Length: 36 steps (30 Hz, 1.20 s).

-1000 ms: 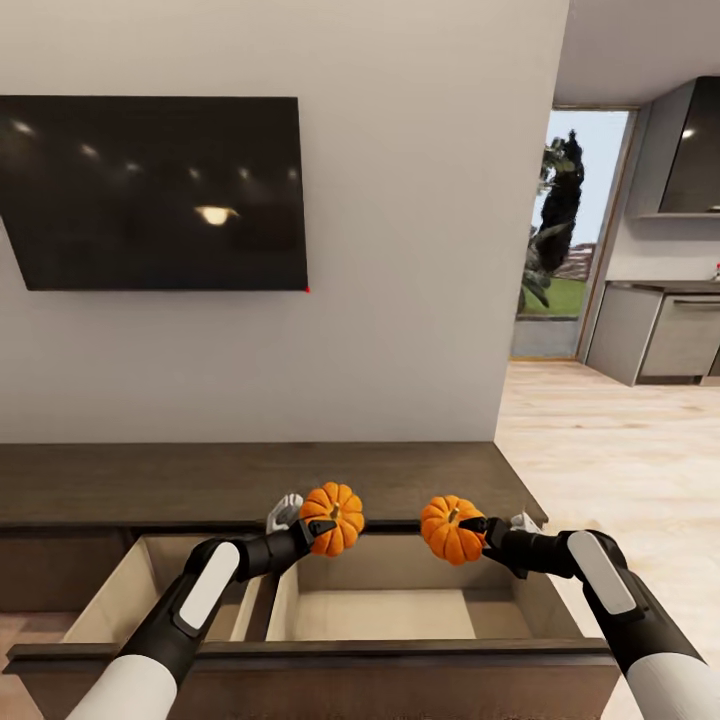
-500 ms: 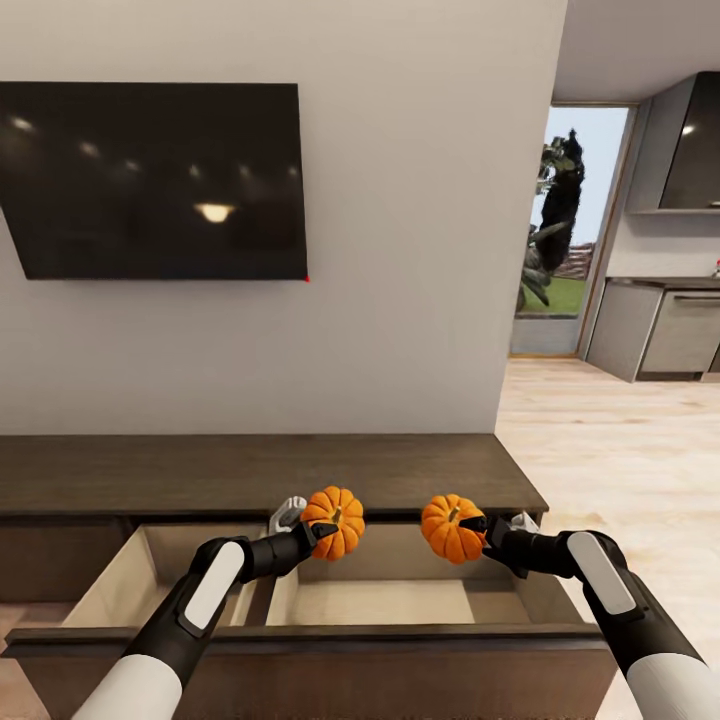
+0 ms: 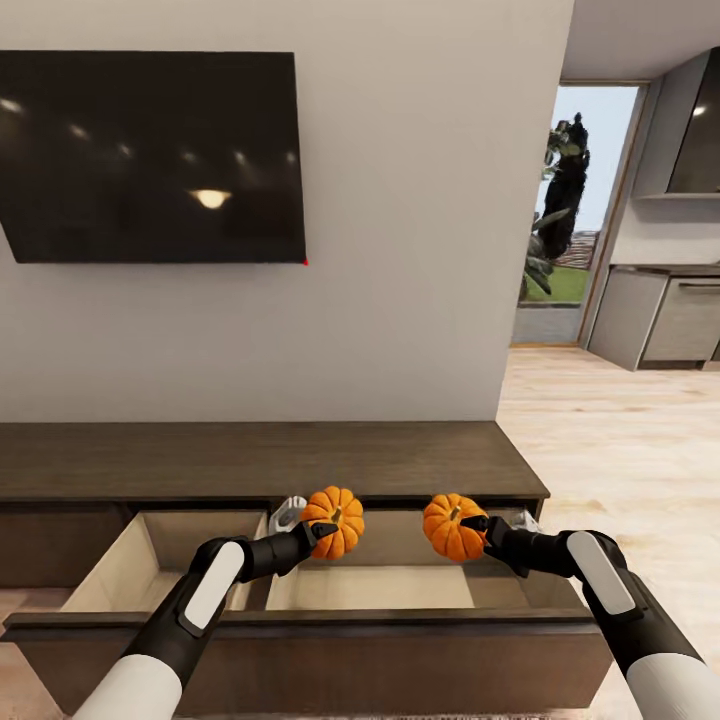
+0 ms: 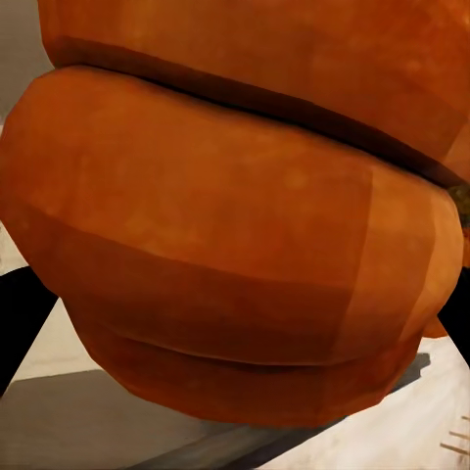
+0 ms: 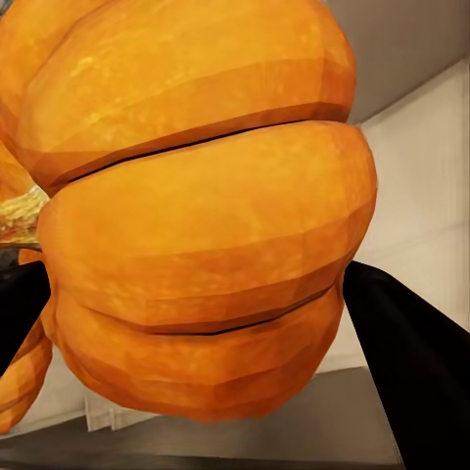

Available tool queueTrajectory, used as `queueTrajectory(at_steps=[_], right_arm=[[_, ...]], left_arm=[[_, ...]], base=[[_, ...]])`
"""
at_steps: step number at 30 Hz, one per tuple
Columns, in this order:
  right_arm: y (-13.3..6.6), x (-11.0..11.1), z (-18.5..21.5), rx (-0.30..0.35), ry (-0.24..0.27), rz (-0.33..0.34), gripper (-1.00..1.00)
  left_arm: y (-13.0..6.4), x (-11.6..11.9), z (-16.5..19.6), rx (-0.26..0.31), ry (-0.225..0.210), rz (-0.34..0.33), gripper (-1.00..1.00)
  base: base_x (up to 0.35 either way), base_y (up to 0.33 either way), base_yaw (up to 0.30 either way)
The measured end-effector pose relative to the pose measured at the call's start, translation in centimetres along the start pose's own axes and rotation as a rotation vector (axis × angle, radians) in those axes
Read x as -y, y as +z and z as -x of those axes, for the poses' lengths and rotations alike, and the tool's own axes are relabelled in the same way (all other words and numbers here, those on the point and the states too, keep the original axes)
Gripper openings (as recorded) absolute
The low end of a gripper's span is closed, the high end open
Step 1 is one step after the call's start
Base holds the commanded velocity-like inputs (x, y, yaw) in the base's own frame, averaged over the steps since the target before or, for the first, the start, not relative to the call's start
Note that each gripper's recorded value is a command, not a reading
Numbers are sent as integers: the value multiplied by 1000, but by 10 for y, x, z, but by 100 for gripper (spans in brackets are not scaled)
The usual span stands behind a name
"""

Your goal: Place each of the two pumpkins and all three candles from the living room inside a cabinet in the living room (use any cabinet), then make sure every cabinet is closed, and position the cauldron so it is next to a table in the living room.

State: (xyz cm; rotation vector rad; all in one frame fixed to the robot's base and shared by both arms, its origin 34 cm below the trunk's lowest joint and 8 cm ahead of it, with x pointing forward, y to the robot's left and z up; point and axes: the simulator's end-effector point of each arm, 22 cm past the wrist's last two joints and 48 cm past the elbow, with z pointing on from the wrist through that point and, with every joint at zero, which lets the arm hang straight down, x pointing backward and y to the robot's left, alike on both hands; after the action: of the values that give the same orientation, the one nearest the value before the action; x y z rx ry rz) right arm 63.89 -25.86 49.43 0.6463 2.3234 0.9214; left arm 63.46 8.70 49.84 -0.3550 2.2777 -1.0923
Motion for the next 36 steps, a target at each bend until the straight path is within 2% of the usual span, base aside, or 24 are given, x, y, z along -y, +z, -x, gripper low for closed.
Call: queueTrajectory(at_steps=[16,25,36], right_arm=[[22,34,-14,-46,10,-65,-100],[22,33,-14,-45,11,-63,-100],[22,33,-14,-45,12,-61,-100]], left_arm=[[19,-23,-16,-40,-38,19,-100],[18,-18,-13,-32,-32,9,-100],[18,-18,-13,-34,-29,10,-100]], base=[[0,0,0],[22,-11,0],[108,-137,0]])
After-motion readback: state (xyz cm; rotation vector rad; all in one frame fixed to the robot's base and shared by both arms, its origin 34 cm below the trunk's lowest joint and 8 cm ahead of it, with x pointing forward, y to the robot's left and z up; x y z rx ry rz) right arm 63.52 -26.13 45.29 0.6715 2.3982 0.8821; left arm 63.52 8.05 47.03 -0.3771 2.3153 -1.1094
